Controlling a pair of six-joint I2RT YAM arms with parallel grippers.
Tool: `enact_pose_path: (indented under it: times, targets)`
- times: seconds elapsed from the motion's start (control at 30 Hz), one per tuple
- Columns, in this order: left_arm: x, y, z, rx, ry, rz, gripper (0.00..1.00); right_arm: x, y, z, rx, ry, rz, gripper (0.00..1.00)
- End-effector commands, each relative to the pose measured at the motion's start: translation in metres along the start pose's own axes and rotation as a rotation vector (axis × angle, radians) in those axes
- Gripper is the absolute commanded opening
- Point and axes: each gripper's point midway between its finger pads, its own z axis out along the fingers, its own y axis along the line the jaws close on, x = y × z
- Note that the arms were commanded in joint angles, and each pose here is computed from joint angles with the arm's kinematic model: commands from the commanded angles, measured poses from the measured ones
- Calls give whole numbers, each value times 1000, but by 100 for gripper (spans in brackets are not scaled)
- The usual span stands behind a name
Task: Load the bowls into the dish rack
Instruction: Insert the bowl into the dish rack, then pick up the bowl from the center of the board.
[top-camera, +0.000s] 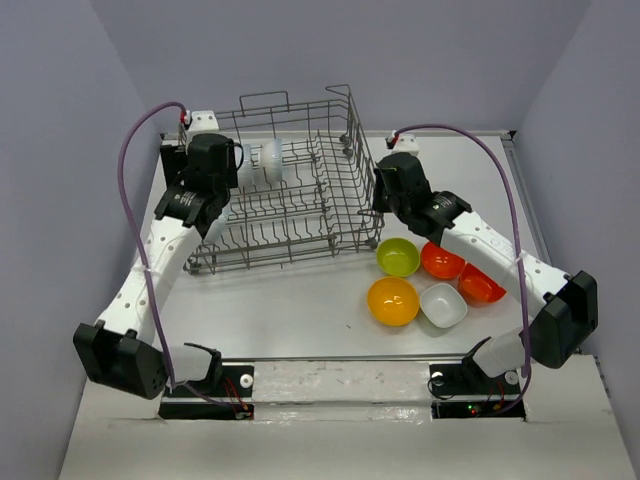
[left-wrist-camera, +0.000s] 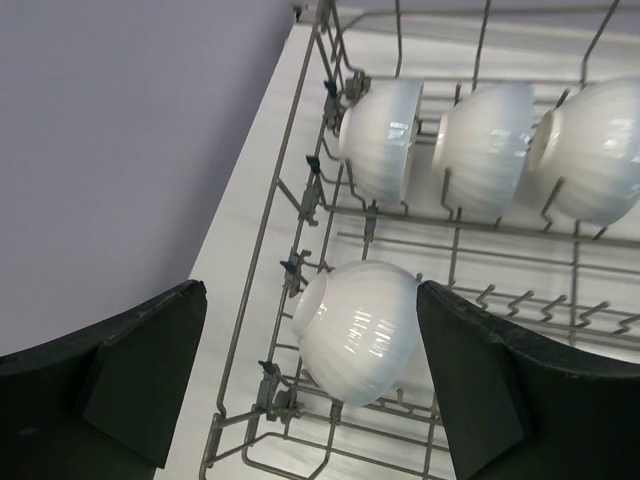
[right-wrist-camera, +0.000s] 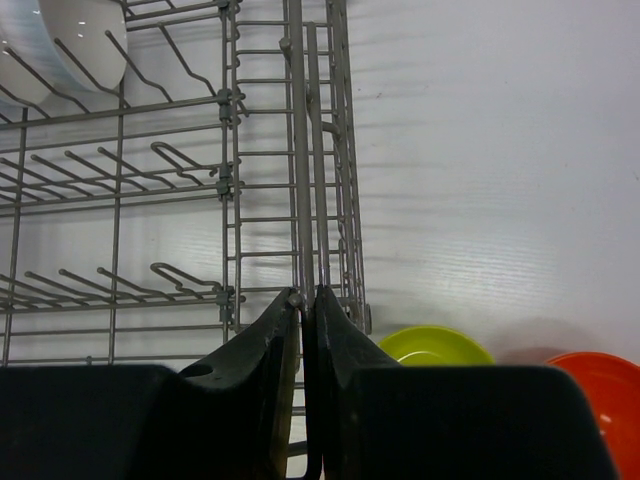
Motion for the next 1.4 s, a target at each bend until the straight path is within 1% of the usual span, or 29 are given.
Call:
enact_pose_path:
  times: [0.0, 0.03, 0.17, 0.23, 0.37, 0.4, 0.43, 0.47, 0.5, 0.53, 0.57, 0.6, 0.67, 0.7, 0.8, 0.83, 0.9, 0.93, 0.97, 1.03, 1.1, 1.13, 1.27, 1.33, 1.37]
  targets:
    - [-68, 13, -38, 59, -197, -140, 99, -68, 17, -26, -55, -156, 91, 26]
    - [-71, 15, -42, 56, -204, -155, 99, -71, 19, -27, -63, -159, 93, 32]
    - [-84, 24, -58, 72, -242, -222, 99, -85, 23, -30, -69, -187, 100, 49]
    - [-88, 20, -67, 128, -266, -243, 99, -94, 23, -33, -64, -206, 102, 56]
    - [-90, 13, -83, 232, -311, -294, 99, -110, 12, -44, -14, -249, 119, 62]
    - [-81, 10, -81, 245, -305, -296, 99, -111, 6, -48, 7, -254, 122, 63]
    - [-88, 15, -94, 277, -352, -339, 99, -106, -9, -49, 77, -254, 120, 65]
    - [-82, 17, -101, 299, -372, -352, 99, -108, -21, -61, 111, -274, 133, 66]
    - [-86, 16, -108, 329, -405, -383, 99, -93, -40, -61, 194, -260, 119, 66]
    - [-84, 17, -111, 338, -419, -397, 99, -99, -48, -71, 216, -286, 138, 67]
    - [-73, 13, -109, 351, -415, -388, 99, -85, -63, -79, 256, -282, 133, 68]
    - [-74, 14, -117, 376, -440, -398, 99, -73, -74, -81, 290, -267, 124, 70]
    - [-71, 10, -121, 405, -444, -405, 99, -55, -97, -87, 367, -258, 135, 71]
    - [-68, 4, -125, 445, -442, -405, 99, -36, -112, -90, 403, -229, 136, 71]
    - [-62, -6, -130, 496, -443, -415, 99, -11, -130, -100, 438, -188, 152, 71]
    - [-63, -8, -136, 527, -458, -418, 99, 0, -136, -108, 438, -165, 163, 71]
    - [-57, -17, -137, 558, -450, -404, 99, 16, -141, -116, 436, -111, 157, 70]
    - [-56, -21, -139, 571, -448, -393, 99, 20, -142, -120, 425, -103, 171, 70]
    - [-51, -27, -138, 590, -436, -378, 99, 32, -144, -122, 421, -57, 153, 68]
    - [-48, -32, -137, 604, -429, -370, 99, 45, -145, -123, 420, -21, 157, 66]
    - [-45, -38, -136, 622, -421, -352, 99, 65, -140, -119, 381, 48, 153, 65]
    - [-44, -39, -136, 622, -419, -347, 99, 79, -132, -115, 342, 107, 144, 64]
    - [-44, -39, -135, 621, -422, -342, 99, 106, -121, -107, 293, 213, 133, 58]
    - [-42, -40, -134, 621, -419, -336, 99, 125, -116, -102, 257, 261, 137, 57]
    - [-41, -40, -134, 621, -418, -335, 99, 142, -114, -100, 237, 305, 136, 56]
